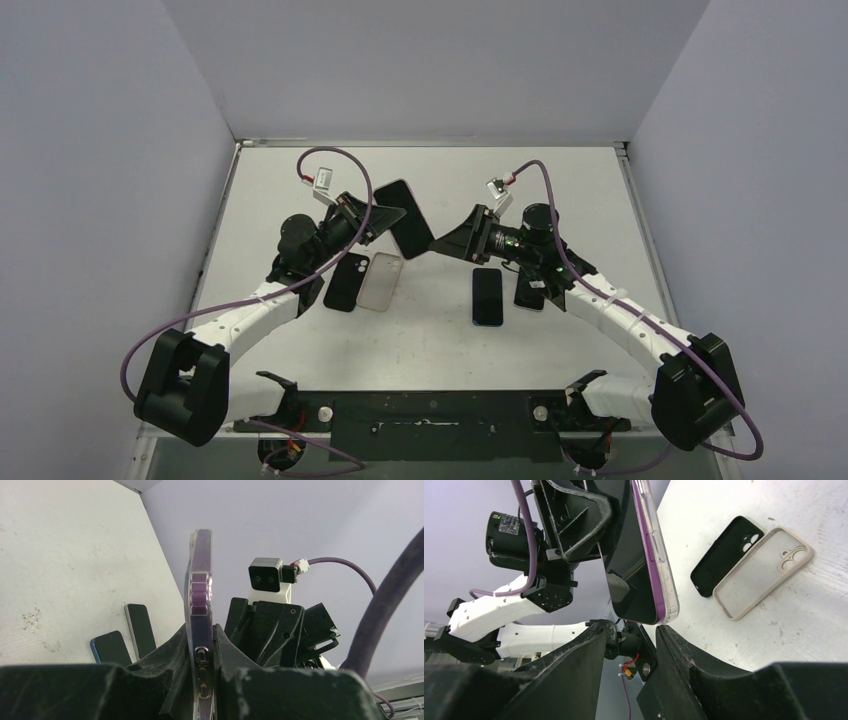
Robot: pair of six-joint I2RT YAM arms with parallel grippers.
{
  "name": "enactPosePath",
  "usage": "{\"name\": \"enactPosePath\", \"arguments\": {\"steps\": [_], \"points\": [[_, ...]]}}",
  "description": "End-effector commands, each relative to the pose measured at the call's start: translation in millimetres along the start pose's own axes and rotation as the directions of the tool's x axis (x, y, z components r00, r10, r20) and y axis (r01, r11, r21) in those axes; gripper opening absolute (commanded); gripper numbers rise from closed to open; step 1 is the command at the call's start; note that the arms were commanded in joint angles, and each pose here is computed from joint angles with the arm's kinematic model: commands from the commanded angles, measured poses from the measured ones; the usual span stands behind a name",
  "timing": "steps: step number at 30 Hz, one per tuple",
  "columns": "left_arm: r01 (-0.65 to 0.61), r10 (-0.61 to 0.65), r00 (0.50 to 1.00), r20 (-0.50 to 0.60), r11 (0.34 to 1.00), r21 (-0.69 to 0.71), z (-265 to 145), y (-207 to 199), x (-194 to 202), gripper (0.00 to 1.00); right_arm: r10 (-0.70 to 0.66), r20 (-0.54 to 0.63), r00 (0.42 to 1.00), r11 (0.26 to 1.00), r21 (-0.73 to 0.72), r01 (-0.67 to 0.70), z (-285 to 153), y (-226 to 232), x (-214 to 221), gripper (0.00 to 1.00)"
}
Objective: Take the phone out of the phone case
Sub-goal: Remove the phone case from the phone.
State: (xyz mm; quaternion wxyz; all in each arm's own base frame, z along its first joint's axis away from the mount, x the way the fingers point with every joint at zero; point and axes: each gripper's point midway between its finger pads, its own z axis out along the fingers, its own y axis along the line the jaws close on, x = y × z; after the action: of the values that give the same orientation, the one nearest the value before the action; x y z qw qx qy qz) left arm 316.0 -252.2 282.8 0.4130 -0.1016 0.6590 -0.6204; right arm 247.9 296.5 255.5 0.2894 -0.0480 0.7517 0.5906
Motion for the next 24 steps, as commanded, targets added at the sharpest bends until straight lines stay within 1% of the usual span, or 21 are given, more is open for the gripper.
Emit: {"name": "enactPosePath", "arguments": {"steps": [1, 12, 24], "points": [[-0.065, 0.057, 0.997, 0.061, 0.988, 0.137, -1.4, -48.1, -17.6, 0.00, -0.062, 0.052, 0.997, 0.998, -0.010, 0.063, -4.3, 15.0, -17.1, 0.42], [-0.060, 0.054, 0.997, 0.048, 0.987, 0.149, 0.2, -49.7, -15.4, 0.00, -0.065, 0.062, 0.996, 0.996, -0.064, 0.068, -0.7, 25.4, -21.9, 0.42], [-0.044, 0.039, 0.999, 0.026, 0.980, 0.196, 2.9, -60.7, -8.8, 0.00, -0.047, 0.063, 0.997, 0.996, -0.074, 0.052, 2.7, 21.7, -21.3, 0.41]]}}
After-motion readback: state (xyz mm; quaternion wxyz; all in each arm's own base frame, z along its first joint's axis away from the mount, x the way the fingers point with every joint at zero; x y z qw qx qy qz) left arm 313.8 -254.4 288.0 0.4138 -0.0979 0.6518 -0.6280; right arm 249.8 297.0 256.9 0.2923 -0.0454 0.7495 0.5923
